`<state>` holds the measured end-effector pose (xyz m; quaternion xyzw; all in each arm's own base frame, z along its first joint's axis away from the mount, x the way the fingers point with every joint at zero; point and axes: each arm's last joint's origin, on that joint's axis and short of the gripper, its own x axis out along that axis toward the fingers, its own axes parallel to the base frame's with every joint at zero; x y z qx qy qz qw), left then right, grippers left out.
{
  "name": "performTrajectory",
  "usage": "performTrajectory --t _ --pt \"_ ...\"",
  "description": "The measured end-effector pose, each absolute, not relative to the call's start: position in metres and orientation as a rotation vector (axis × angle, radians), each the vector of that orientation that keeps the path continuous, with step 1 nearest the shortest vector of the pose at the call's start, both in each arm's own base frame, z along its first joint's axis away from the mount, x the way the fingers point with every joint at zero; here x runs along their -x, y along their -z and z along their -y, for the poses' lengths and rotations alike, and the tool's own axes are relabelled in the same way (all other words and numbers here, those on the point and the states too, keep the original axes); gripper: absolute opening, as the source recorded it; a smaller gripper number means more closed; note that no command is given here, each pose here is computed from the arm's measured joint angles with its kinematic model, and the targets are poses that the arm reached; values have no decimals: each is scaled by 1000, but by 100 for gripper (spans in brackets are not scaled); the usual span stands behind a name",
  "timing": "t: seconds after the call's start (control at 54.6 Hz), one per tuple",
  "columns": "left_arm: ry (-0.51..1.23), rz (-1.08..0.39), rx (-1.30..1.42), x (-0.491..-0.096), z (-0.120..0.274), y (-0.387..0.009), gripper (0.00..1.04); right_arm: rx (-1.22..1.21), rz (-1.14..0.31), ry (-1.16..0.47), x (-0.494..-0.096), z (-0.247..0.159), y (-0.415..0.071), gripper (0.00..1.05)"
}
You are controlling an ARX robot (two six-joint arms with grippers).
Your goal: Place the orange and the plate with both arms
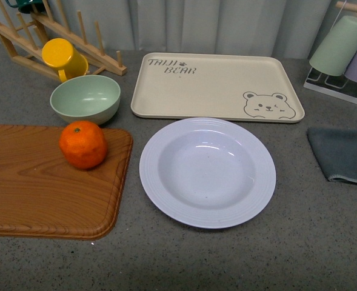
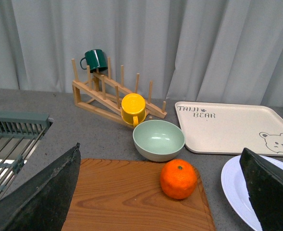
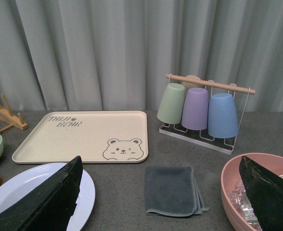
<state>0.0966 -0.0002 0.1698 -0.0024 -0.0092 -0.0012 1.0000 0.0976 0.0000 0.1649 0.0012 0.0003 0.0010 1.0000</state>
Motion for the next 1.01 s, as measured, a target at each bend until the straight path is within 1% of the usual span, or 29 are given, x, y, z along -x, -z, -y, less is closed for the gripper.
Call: performTrajectory --t 0.898,0.916,0.953,0.971,1.008 --pt "2 18 4 -97 0 -170 98 -2 -1 -2 -98 0 -165 96" --pt "-7 16 7 -97 0 -170 98 -2 -1 -2 -98 0 -165 96" --pt "-87 -47 33 -98 1 -168 98 -2 -1 -2 -98 0 -165 96" --pt "-170 -94 55 -98 0 -167 98 -2 -1 -3 -98 0 -165 96" --pt "-264 -144 74 -101 0 -165 98 -2 -1 -2 -98 0 -165 96"
